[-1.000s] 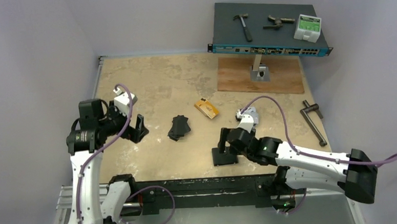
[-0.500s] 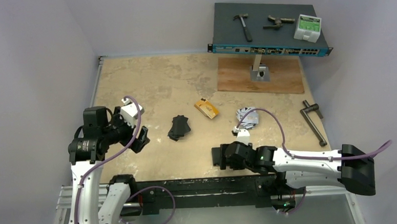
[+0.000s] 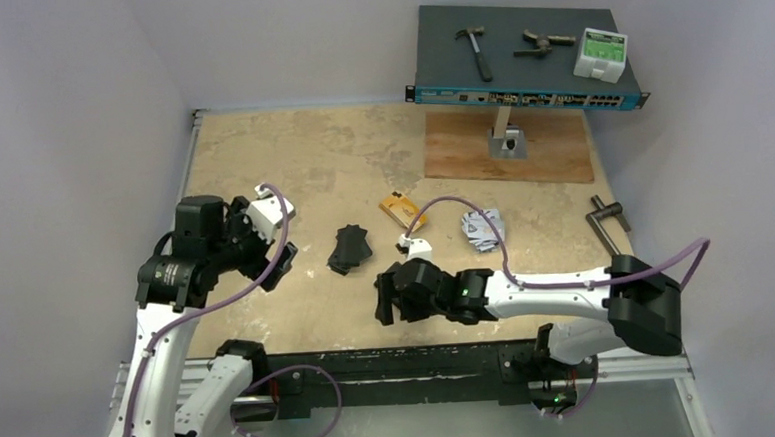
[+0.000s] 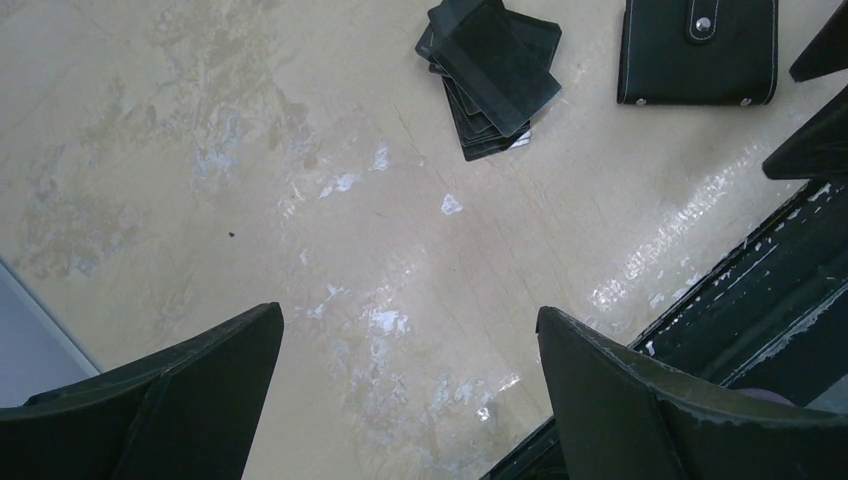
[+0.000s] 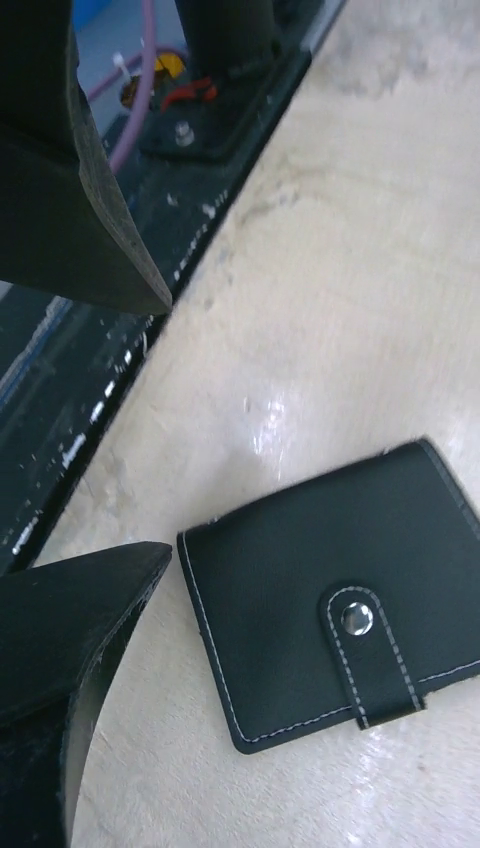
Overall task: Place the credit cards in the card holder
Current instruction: Move the card holder to the center of the board, then pick up the card holder from the center of the board.
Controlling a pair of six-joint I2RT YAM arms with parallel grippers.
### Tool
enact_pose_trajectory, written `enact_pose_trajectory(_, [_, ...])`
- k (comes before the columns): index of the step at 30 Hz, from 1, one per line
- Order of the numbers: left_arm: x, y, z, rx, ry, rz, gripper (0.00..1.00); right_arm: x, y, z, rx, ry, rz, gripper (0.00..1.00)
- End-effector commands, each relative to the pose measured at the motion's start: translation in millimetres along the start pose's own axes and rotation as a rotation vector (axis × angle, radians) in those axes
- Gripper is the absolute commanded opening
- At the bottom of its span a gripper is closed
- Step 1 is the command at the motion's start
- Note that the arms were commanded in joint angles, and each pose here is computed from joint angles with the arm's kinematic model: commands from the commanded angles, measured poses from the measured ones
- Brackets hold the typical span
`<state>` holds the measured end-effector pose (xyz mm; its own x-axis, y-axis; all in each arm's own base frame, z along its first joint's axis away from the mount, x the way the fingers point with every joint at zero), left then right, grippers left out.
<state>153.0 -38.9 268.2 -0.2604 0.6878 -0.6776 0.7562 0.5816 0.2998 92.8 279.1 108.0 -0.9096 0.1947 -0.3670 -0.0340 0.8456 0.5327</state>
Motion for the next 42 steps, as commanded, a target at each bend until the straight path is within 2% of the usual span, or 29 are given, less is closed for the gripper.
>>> enact_pose_trajectory(1, [1,0,0,-0.010,0.016,0.073,1.00,-25,22,-35,-0.052,-0.095,-0.056,0.85])
enact_pose_trajectory(5, [3,-10,7,0.038,0.032,0.086,1.00,-42,5,-33,0.113,-0.228,-0.141,0.86])
enact_pose_trajectory(10, [1,-24,7,0.058,-0.019,0.065,1.00,-39,-21,11,0.312,-0.257,-0.209,0.85])
enact_pose_trajectory(15, [3,-37,2,0.100,-0.063,0.059,1.00,-55,-29,26,0.273,-0.247,-0.159,0.85])
enact_pose_trajectory(20, [1,-37,1,0.126,-0.059,0.072,1.00,-70,-30,20,0.133,-0.231,-0.130,0.79])
enact_pose_trajectory(26, [-2,-36,3,0.132,-0.066,0.083,1.00,-50,-36,33,0.053,-0.086,-0.132,0.75])
enact_pose_trajectory(31, [-4,-34,5,0.141,-0.060,0.083,1.00,-41,-49,40,0.062,-0.057,-0.100,0.64])
enact_pose_trajectory(34, [-4,-34,7,0.147,-0.053,0.089,1.00,-39,-55,43,0.066,-0.058,-0.069,0.62])
enact_pose_trajectory(42, [-4,-36,7,0.161,-0.044,0.098,1.00,-57,-58,26,0.115,-0.143,-0.077,0.68])
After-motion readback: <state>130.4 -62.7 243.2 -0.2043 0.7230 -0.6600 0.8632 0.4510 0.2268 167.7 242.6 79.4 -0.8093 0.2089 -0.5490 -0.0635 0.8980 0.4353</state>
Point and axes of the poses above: each gripper's point midway between its finger pads, its own z axis out along the fingers, its own y axis along the line the jaws close on, x = y × z, the point moved 7 cm from there along -z, back along the fingers, and after that the axes turned 14 degrees about z, right-handed, at the moved point
